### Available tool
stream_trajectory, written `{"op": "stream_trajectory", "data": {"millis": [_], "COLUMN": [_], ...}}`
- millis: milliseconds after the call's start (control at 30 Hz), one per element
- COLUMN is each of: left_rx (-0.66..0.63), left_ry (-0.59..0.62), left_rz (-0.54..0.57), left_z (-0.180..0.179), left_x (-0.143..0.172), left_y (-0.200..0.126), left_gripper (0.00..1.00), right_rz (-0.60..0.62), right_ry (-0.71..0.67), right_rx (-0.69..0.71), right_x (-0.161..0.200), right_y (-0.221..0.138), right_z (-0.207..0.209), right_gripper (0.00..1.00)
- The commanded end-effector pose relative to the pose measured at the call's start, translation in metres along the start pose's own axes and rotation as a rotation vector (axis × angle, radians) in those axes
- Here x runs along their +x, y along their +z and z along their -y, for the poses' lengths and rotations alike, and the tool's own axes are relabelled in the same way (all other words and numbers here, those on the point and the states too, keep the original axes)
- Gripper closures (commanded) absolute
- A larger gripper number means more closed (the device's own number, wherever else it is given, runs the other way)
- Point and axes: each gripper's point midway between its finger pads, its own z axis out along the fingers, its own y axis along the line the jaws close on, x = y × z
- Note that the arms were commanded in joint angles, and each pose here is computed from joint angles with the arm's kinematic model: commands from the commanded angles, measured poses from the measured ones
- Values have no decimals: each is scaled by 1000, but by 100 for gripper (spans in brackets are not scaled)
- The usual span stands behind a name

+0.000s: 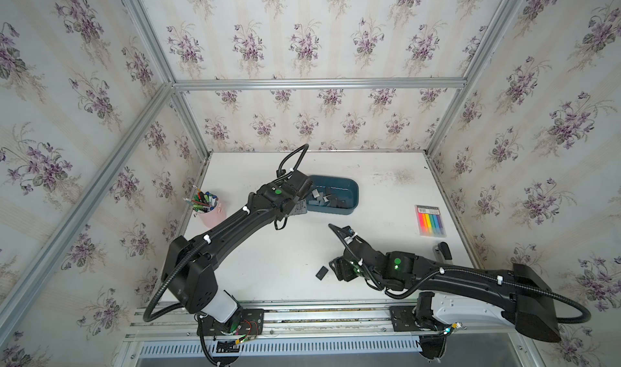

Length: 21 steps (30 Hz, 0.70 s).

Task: Put the eraser in the storage box
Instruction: Pick up the eraser from the center of the board.

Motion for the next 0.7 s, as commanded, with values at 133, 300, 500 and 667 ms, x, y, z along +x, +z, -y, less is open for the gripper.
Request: {"op": "stream_trajectory", "data": {"millis": [133,300,500,667], "left_rx": [22,13,-10,-6], "left_ry": [-111,-113,-114,-125], "left_rz": [-20,-63,-84,-61], "left_z": [-27,-37,-46,-50], "left_x": [34,59,73,70], "left_y": [-2,11,16,12], "left_gripper": [0,0,0,0], "right_rz": [-40,-82,-138,-154], "right_ry": [-2,-74,-136,-166], "right_rx": [-20,-14,43,63], "right_x": [21,26,34,38], "right_y": [22,36,56,65], "right_z": [-28,-39,-38,-35], "right_gripper": [24,24,23,22]}}
